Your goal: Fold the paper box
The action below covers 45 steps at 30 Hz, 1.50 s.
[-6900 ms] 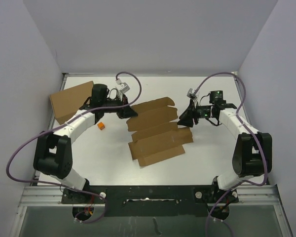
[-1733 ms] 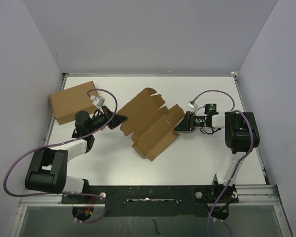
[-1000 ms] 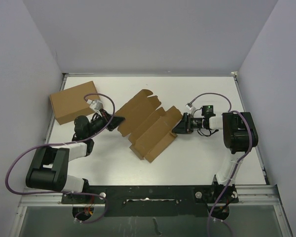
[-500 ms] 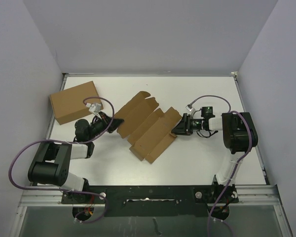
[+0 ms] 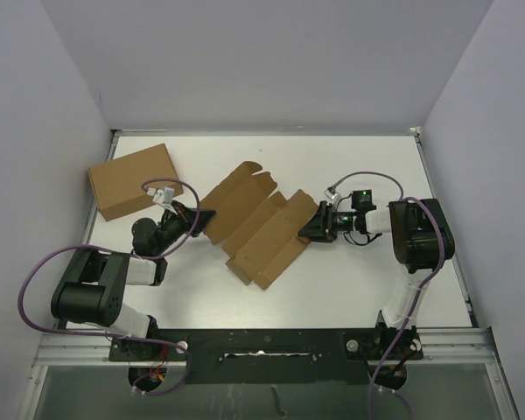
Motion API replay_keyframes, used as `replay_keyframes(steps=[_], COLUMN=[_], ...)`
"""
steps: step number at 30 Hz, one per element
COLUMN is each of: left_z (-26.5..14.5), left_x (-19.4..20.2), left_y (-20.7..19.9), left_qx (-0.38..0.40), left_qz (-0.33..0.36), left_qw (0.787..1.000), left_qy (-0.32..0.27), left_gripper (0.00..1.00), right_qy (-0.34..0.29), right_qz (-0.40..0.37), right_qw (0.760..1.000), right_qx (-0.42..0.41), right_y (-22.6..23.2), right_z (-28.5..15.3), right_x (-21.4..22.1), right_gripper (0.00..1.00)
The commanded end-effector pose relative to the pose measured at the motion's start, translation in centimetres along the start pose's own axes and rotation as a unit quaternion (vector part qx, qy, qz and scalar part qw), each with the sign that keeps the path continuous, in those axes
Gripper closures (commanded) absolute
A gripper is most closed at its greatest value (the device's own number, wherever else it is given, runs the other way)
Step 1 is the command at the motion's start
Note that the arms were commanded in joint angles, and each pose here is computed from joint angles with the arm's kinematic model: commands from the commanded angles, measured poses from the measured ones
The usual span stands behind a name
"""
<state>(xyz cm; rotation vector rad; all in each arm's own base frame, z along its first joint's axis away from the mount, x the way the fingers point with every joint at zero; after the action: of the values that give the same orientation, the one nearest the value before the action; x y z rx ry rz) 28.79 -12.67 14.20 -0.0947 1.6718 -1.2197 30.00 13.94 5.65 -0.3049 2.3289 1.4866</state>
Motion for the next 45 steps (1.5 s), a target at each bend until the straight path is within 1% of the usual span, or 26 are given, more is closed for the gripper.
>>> replay_keyframes(steps=[1,5,8,10,14,16,20,21,24,25,30,33,34,36,37,38,39,40,42,45], left_z=[0.1,0.2,0.4,0.6,0.8,0.9,1.1,1.1,1.1,1.1,1.0,0.9,0.8,0.6,0.5,0.2,0.1,-0.1,-0.3,-0.7], left_x=[-2.2,-2.4,-2.4,-2.3,-2.1,-2.0,-1.9,-1.9,-2.0,-2.0,-2.5,-3.0,-3.2,-3.7,-3.8,-4.0,-4.1,-4.2,-4.5,-5.0], left_y=[-1.3,-1.7,-2.0,-2.1,-2.2,-2.3,-2.6,-2.6,-3.0,-3.2,-4.1,-5.1,-5.5,-6.4,-6.8,-7.3,-7.7,-8.0,-8.6,-9.6], left_qx=[0.028,0.037,0.047,0.054,0.064,0.068,0.076,0.079,0.086,0.089,0.105,0.121,0.129,0.142,0.151,0.159,0.163,0.166,0.169,0.173], left_qz=[0.033,0.033,0.031,0.028,0.021,0.020,0.021,0.022,0.025,0.027,0.036,0.046,0.051,0.061,0.069,0.081,0.090,0.099,0.112,0.131], left_qw=[0.997,0.996,0.996,0.996,0.996,0.996,0.995,0.995,0.995,0.994,0.992,0.990,0.989,0.986,0.985,0.983,0.981,0.980,0.978,0.976], left_qy=[-0.064,-0.071,-0.070,-0.068,-0.065,-0.061,-0.054,-0.052,-0.051,-0.050,-0.054,-0.058,-0.059,-0.061,-0.053,-0.051,-0.047,-0.043,-0.035,-0.026], left_gripper=[1.00,1.00,1.00,1.00,1.00,1.00,1.00,1.00,1.00,1.00,1.00,1.00,1.00,1.00,1.00,1.00,1.00,1.00,1.00,1.00], right_qy=[0.000,0.000,-0.001,-0.001,-0.006,-0.009,-0.016,-0.018,-0.023,-0.025,-0.038,-0.042,-0.037,-0.022,-0.005,0.007,0.018,0.021,0.008,-0.018], right_qz=[0.013,0.026,0.028,0.027,0.019,0.016,0.011,0.009,0.004,0.001,-0.032,-0.073,-0.082,-0.118,-0.133,-0.204,-0.238,-0.261,-0.314,-0.402], right_qw=[1.000,0.999,0.999,0.999,0.999,0.999,0.999,0.999,0.999,0.999,0.997,0.995,0.994,0.991,0.990,0.978,0.971,0.965,0.949,0.915], right_qx=[-0.016,-0.020,-0.024,-0.029,-0.035,-0.037,-0.042,-0.042,-0.045,-0.048,-0.052,-0.061,-0.063,-0.058,-0.048,-0.038,-0.024,-0.011,0.006,0.019], right_y=[0.3,0.4,0.6,0.8,1.1,1.2,1.3,1.3,1.3,1.4,1.9,2.5,2.7,3.2,3.5,3.8,4.3,4.7,5.5,7.7], right_z=[0.3,0.4,0.6,0.6,0.5,0.3,0.1,-0.1,-0.3,-0.4,-1.3,-1.8,-2.2,-2.9,-3.5,-4.2,-5.1,-6.0,-8.2,-12.0], right_x=[0.0,0.0,-0.1,-0.2,-0.7,-0.8,-1.2,-1.3,-1.5,-1.7,-2.4,-3.1,-3.4,-4.0,-4.1,-4.8,-5.3,-5.7,-6.4,-7.1], right_gripper=[0.53,0.53,0.56,0.62,0.78,0.80,0.80,0.82,0.97,1.00,1.00,1.00,0.93,0.60,0.49,0.42,0.38,0.36,0.36,0.36])
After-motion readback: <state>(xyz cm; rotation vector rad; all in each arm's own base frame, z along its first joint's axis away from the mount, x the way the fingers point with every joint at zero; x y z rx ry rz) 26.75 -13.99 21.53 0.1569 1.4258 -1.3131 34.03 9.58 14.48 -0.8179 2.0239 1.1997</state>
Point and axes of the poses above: each gripper's point midway between its finger pads, its own z axis out along the fingers, its own y axis along the line the jaws close on, x = y × z, the point moved 6 cm from there along -z, back along the fingers, and after that the axes turned 12 degrees about -z, right-handed, at the moved point
